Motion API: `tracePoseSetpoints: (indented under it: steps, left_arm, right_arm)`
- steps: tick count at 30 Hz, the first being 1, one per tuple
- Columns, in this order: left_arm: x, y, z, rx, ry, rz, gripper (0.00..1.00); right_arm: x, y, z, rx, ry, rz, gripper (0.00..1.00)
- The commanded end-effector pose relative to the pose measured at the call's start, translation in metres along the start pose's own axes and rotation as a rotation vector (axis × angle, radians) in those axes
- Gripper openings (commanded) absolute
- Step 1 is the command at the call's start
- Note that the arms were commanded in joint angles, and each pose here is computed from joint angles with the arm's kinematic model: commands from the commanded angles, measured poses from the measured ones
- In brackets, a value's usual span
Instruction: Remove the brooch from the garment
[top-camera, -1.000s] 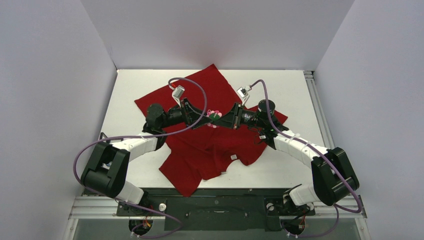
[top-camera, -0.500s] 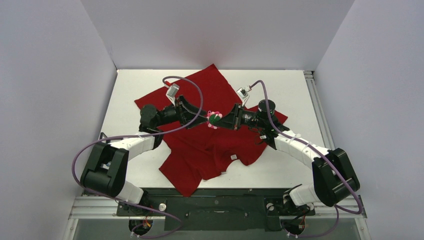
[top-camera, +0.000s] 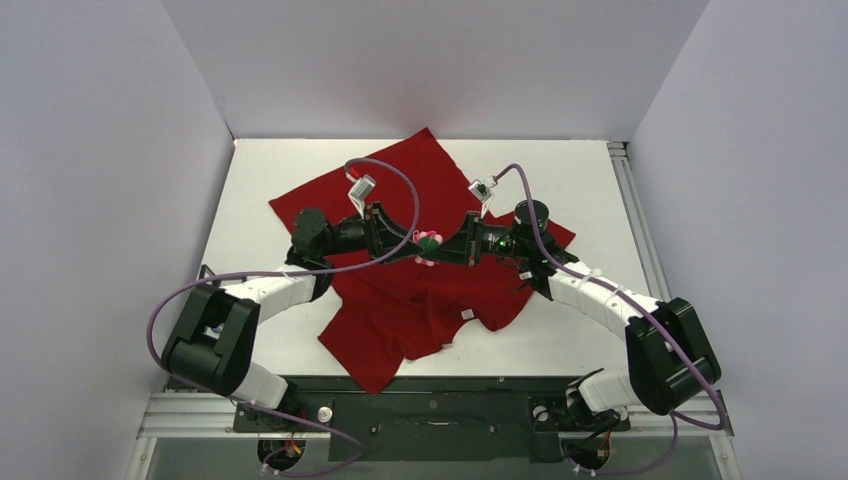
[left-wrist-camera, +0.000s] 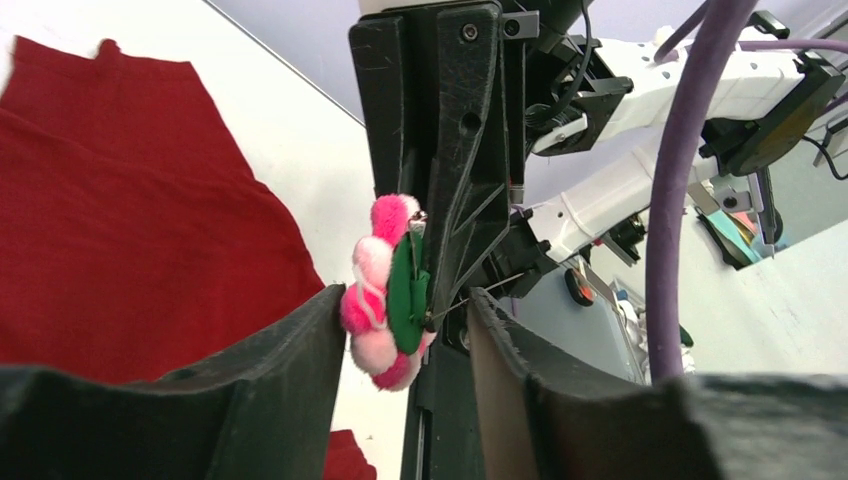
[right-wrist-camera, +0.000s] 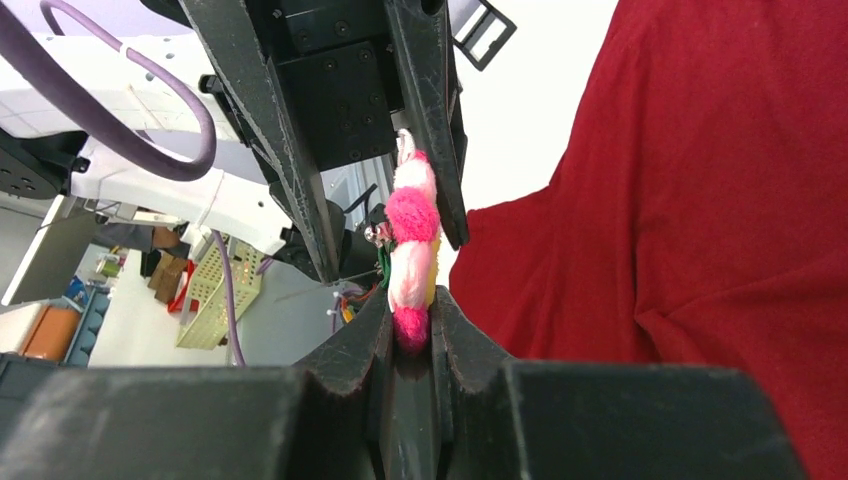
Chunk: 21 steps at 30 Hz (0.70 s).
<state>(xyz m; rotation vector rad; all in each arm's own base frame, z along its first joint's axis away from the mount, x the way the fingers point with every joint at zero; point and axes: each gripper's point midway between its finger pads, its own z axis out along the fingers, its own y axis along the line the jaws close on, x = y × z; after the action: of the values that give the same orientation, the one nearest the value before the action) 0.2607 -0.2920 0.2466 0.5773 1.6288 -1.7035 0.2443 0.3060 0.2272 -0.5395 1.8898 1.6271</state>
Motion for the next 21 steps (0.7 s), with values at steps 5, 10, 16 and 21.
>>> tracePoseSetpoints:
  steps: [5, 10, 16, 21]
  left_arm:
    - [-0.005, -0.009, 0.009, 0.055, 0.016, 0.031, 0.30]
    - [-0.004, -0.010, 0.009, 0.076, 0.012, 0.008, 0.19]
    - [0.001, -0.008, 0.008, 0.071, 0.016, -0.008, 0.00]
    - [0.007, -0.006, 0.005, 0.061, 0.016, -0.025, 0.00]
  right_arm:
    - [0.001, 0.023, -0.003, -0.065, 0.021, -0.123, 0.00]
    - [0.002, 0.023, -0.003, -0.065, 0.027, -0.125, 0.00]
    - [-0.001, 0.024, -0.004, -0.061, 0.016, -0.129, 0.00]
    - [-0.015, 0.019, -0.008, -0.027, -0.036, -0.124, 0.20]
